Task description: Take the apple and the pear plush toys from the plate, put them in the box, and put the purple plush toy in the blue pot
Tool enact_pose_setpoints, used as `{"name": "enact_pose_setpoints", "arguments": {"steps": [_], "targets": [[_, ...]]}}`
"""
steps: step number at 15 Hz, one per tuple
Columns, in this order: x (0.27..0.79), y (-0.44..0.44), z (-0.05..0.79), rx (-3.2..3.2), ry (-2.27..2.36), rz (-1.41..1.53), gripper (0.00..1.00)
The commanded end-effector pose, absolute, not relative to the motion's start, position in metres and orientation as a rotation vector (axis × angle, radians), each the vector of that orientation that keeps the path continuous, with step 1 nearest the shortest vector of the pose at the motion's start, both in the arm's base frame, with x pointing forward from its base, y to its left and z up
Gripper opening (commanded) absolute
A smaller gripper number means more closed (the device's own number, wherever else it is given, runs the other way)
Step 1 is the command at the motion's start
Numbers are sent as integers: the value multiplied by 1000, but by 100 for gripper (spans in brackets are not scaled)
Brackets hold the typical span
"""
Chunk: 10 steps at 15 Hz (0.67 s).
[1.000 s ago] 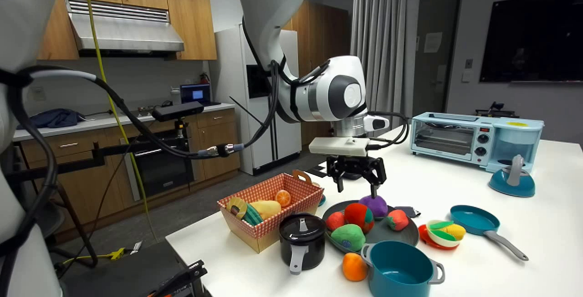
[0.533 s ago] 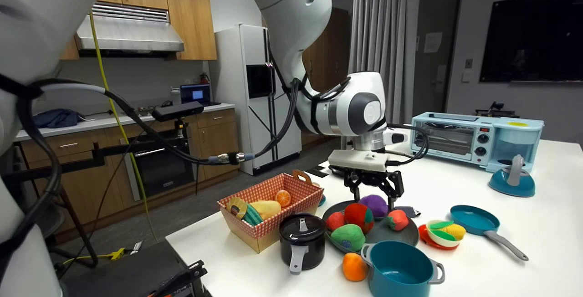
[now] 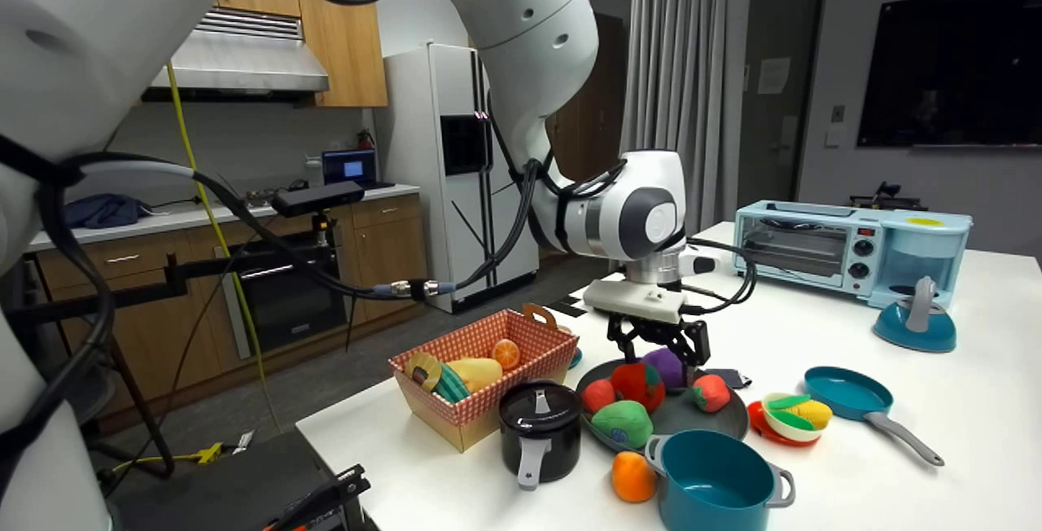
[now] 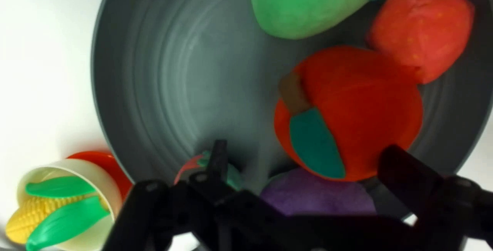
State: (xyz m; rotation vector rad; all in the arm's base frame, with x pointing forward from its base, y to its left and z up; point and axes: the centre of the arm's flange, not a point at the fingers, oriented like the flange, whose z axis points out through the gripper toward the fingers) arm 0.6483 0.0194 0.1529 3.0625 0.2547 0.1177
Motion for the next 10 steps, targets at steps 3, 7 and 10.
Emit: {"name": "enact_pose_setpoints", "arguments": {"steps": [3,7,10], "targets": [[644,42,154,3062,241,84,100],[641,43,151,3063,212,75,100],[639,39,150,3060,189,70,84]]}}
